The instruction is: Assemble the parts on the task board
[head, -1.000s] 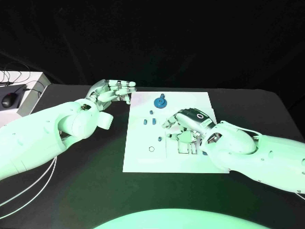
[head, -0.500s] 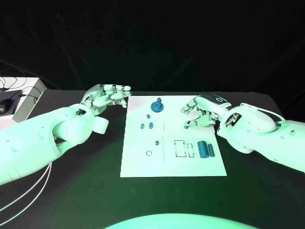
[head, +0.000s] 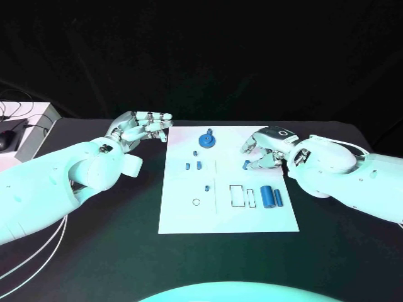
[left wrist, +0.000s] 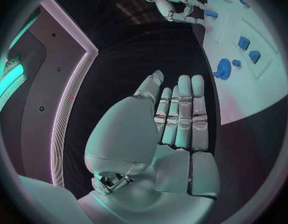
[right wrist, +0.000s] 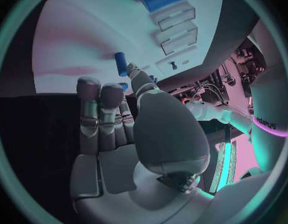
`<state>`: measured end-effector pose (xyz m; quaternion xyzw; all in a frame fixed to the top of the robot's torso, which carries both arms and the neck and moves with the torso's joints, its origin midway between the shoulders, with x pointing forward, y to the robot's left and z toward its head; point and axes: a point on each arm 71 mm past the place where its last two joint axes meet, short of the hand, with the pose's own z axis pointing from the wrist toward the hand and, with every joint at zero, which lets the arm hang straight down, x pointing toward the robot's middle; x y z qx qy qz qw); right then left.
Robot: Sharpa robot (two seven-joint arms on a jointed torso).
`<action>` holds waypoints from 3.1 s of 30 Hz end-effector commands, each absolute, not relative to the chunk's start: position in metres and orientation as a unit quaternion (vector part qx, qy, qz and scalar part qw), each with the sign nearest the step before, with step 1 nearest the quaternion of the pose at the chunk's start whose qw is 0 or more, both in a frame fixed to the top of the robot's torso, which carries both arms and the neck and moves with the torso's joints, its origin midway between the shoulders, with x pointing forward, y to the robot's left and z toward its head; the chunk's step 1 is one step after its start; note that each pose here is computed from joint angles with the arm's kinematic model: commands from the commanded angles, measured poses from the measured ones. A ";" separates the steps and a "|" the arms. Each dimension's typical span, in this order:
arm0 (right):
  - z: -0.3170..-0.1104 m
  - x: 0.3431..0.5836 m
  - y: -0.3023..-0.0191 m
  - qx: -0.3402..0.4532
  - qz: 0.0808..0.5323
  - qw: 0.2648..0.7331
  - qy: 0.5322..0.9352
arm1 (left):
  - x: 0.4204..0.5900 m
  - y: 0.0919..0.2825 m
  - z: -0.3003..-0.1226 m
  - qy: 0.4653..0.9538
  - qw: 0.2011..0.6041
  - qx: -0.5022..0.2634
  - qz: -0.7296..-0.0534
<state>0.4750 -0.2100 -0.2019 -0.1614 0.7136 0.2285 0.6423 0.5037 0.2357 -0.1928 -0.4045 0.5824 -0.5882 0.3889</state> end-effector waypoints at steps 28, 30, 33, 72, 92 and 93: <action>-0.217 0.473 -0.201 -0.189 0.219 0.626 0.724 | 0.503 0.234 -0.192 0.582 0.383 -0.400 -0.596; -0.217 0.473 -0.200 -0.188 0.219 0.628 0.722 | 0.503 0.234 -0.192 0.582 0.383 -0.400 -0.595; -0.216 0.472 -0.201 -0.185 0.220 0.633 0.719 | 0.503 0.234 -0.192 0.583 0.382 -0.400 -0.595; -0.196 0.413 -0.103 -0.158 0.385 0.596 0.686 | 0.506 0.228 -0.198 0.586 0.371 -0.399 -0.600; -0.223 0.399 -0.077 -0.202 0.379 0.578 0.694 | 0.505 0.229 -0.198 0.588 0.370 -0.400 -0.598; -0.224 0.399 -0.077 -0.205 0.378 0.577 0.695 | 0.505 0.229 -0.198 0.588 0.370 -0.400 -0.598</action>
